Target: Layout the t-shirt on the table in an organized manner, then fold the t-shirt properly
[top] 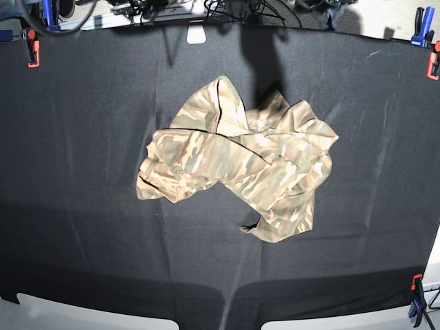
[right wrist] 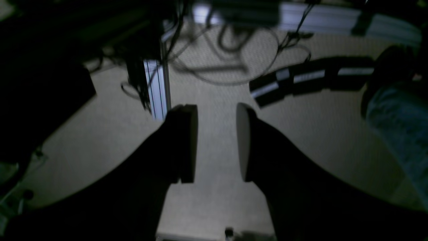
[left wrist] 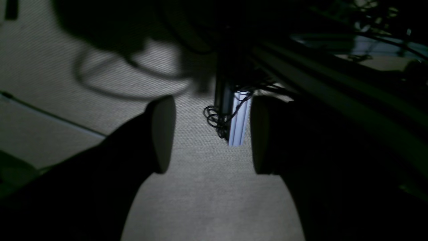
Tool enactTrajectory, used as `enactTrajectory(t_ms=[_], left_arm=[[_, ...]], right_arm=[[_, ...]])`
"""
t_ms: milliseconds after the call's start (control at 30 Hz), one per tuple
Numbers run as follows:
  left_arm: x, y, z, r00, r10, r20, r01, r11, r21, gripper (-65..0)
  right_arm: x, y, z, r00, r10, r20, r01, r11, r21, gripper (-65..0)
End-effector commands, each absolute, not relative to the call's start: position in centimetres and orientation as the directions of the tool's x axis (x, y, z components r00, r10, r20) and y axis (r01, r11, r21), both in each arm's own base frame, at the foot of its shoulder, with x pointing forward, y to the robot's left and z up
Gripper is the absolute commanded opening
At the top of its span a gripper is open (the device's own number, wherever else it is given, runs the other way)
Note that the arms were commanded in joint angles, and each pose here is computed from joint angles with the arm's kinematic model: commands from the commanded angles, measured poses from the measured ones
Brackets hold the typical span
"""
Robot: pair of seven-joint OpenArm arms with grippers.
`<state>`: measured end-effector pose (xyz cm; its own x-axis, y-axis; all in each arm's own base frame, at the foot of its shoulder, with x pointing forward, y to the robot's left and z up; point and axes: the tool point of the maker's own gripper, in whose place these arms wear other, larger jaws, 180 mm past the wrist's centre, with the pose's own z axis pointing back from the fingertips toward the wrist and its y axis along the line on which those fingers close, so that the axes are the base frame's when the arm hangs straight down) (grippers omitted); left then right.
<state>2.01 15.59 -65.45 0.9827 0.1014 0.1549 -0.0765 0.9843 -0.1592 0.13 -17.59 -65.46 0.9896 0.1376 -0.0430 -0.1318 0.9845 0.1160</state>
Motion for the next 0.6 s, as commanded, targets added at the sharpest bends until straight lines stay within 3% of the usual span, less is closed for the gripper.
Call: enactTrajectory(t_ms=[0,333,567], left_arm=[[2.3,15.9,-65.4,0.98,0.106,0.166,-0.08,0.984,-0.156,-31.5],[0.5,16.0,-65.1,0.975,0.113,0.19,-0.083,0.984,-0.156,-31.5],[-2.9,15.7,-63.3,0.956,0.105,0.274,-0.061,0.985,-0.163,-31.5]], right_arm=[[0.2,-18.1,-65.4,0.99,0.133,-0.04,-0.128,0.986,0.11,-45.3],[-3.4,-18.3,-65.3,0.99,0.134,-0.045,-0.128,0.985,0.113,-45.3],[-8.8,-18.9,-64.3,0.993,0.11,0.045,-0.115,0.987,0.114,-45.3]])
